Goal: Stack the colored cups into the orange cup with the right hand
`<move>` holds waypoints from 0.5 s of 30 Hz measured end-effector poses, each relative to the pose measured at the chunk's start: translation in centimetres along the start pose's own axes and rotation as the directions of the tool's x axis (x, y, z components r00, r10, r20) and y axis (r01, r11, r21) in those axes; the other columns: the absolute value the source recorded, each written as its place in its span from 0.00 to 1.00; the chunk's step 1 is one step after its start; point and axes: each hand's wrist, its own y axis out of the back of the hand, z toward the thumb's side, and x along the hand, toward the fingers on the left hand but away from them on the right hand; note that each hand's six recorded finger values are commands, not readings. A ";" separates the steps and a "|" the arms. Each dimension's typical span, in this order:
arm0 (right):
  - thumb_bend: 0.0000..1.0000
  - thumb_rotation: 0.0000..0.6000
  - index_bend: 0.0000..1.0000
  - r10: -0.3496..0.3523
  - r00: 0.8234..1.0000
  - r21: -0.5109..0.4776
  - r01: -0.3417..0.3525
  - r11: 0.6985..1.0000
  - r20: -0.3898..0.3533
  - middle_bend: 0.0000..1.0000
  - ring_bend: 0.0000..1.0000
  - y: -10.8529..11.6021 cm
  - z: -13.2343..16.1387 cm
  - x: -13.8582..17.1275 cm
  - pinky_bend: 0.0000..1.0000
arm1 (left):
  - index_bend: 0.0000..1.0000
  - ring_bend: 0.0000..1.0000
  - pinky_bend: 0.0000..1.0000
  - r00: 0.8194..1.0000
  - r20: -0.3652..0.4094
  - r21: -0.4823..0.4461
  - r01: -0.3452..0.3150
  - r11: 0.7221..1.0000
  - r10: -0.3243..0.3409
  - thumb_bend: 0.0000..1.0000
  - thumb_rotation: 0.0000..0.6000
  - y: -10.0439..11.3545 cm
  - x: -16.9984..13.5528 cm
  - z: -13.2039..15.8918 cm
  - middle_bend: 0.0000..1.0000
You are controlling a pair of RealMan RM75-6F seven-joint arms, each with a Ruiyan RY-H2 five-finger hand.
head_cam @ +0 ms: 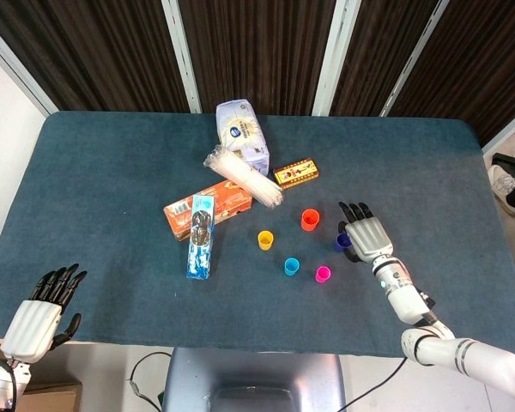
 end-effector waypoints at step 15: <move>0.48 1.00 0.62 -0.208 0.977 -0.227 0.212 0.951 0.041 0.06 0.00 8.0 1.8 -0.8 0.00 | 0.00 0.00 0.10 1.000 -0.009 -0.004 -0.003 1.000 0.003 0.46 1.00 0.2 0.1 -0.3 0.00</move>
